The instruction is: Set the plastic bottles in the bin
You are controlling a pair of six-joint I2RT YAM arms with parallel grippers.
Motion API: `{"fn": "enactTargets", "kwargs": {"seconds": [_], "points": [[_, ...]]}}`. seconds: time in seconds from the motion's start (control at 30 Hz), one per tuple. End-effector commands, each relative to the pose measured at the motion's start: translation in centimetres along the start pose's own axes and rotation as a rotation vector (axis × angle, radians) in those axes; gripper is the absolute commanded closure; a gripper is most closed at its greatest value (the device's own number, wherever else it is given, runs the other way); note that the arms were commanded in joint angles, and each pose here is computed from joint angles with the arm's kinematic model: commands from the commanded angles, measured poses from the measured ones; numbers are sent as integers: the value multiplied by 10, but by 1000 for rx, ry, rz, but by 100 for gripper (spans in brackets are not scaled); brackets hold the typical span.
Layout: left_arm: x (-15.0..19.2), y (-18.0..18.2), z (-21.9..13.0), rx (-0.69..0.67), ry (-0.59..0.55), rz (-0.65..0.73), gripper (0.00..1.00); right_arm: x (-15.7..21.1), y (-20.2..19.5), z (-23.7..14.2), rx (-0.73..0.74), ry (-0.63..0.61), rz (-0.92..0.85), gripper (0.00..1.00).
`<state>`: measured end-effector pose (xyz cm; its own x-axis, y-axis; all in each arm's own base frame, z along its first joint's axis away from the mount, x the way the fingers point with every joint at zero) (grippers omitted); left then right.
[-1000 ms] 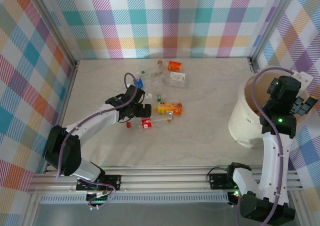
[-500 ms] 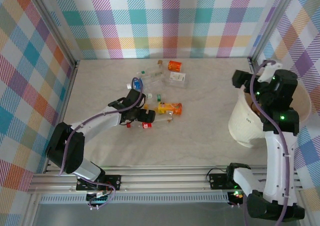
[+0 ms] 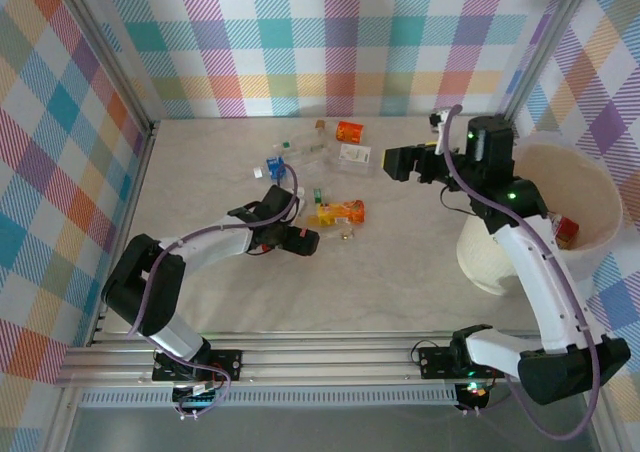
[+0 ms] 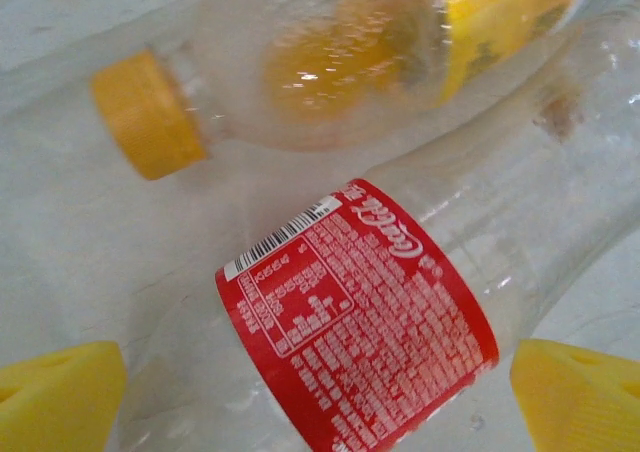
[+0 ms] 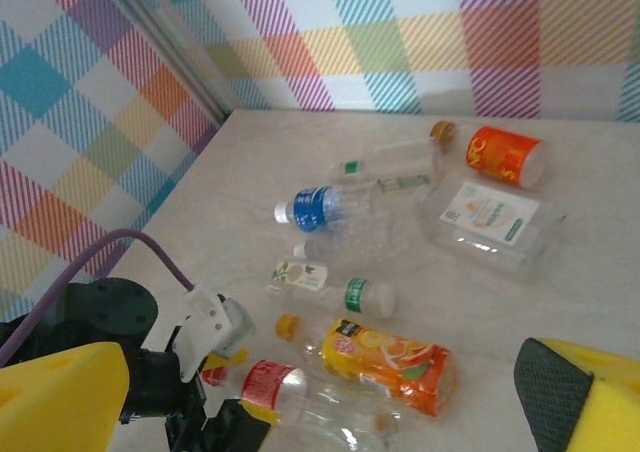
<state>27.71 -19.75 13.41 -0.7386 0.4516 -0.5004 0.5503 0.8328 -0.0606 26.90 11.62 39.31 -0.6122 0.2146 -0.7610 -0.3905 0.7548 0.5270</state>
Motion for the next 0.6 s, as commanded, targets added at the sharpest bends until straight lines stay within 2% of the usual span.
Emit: {"fn": "enactTargets", "kwargs": {"seconds": [0.0, 0.27, 0.57], "points": [[11, -19, 8, 60, 42, 56, 3, -3, 4, 8, -17, -27, 7, 0], [18, -53, 8, -8, 77, 197, 5, 7, -3, 12, 22, -5, 4, 0], [8, -73, 24, -154, 21, 366, 9, 8, -6, 12, 53, 0, -14, 0]]}}
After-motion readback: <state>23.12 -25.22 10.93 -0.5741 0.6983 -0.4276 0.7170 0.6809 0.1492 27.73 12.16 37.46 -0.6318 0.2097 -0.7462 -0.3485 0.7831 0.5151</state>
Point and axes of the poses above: each hand's point on the last joint's axis, 136 mm out from that joint toward the fingers, its own z axis out along the fingers, its own y axis along the line the jaws close on, x = y × z, the point moved 8 cm from there along -z, back along the fingers, and after that the axes turned 10 degrees about z, right-handed, at the moved point
